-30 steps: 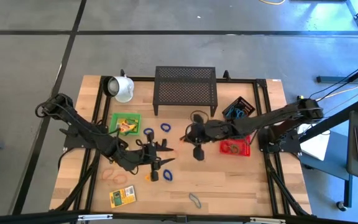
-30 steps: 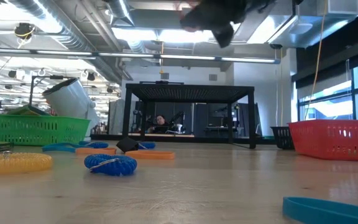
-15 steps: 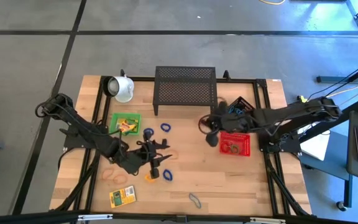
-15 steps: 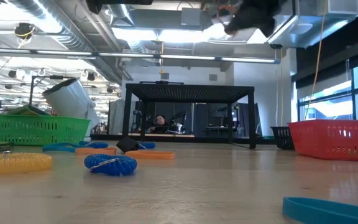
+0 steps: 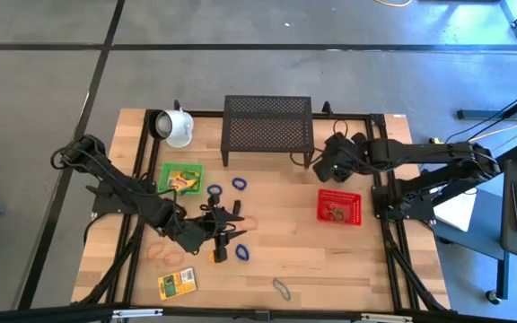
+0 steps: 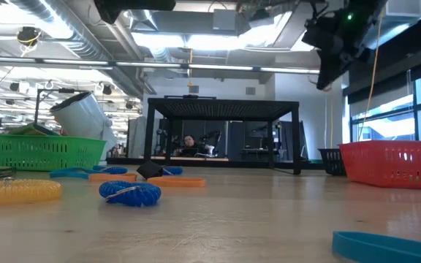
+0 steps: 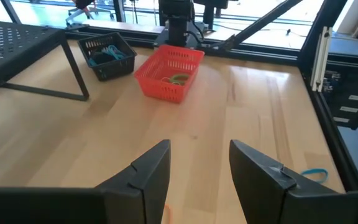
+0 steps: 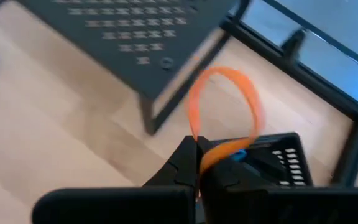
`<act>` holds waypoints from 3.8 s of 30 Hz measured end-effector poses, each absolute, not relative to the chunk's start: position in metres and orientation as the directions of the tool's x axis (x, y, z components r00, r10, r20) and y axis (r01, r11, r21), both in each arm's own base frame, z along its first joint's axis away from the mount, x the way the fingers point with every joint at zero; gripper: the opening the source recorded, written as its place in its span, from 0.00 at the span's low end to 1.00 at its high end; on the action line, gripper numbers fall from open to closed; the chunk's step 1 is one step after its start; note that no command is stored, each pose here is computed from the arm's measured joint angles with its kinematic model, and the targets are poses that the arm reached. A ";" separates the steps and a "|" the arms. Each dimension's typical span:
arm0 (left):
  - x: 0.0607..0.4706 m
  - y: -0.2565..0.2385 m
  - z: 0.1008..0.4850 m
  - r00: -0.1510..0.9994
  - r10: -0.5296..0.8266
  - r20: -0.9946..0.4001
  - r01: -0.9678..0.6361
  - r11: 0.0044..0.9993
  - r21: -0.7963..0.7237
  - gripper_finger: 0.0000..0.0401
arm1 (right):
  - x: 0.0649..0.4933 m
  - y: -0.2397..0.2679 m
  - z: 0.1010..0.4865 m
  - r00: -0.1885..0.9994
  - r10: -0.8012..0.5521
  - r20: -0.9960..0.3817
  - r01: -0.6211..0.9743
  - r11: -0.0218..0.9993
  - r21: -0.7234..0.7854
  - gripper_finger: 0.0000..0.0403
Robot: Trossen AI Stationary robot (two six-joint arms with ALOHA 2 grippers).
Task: Pick & Place Office Desk Supplies
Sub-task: Put the orange rubber band into the black bin, then put the yellow spring keychain into the orange bin
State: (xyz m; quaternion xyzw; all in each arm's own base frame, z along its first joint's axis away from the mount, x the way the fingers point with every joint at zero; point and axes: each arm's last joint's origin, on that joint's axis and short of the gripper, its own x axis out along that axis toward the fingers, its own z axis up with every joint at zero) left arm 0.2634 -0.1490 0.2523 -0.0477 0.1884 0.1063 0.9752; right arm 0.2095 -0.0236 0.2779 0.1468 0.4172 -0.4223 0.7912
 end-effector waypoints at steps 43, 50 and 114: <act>0.257 -0.154 0.248 0.892 0.182 -0.413 -0.218 0.975 -0.041 0.40 | 0.181 -0.053 0.177 0.135 -0.441 -0.887 0.912 0.406 -0.063 0.47; 0.244 -0.151 0.229 0.775 0.123 -0.619 -0.244 0.963 -0.113 0.40 | 0.183 -0.056 0.183 0.128 -0.508 -0.852 0.935 0.349 -0.068 0.49; 0.228 -0.180 0.196 0.825 0.091 -0.557 -0.158 0.985 -0.073 0.06 | 0.339 0.087 0.235 0.949 0.018 -0.314 -0.029 0.999 -0.030 0.40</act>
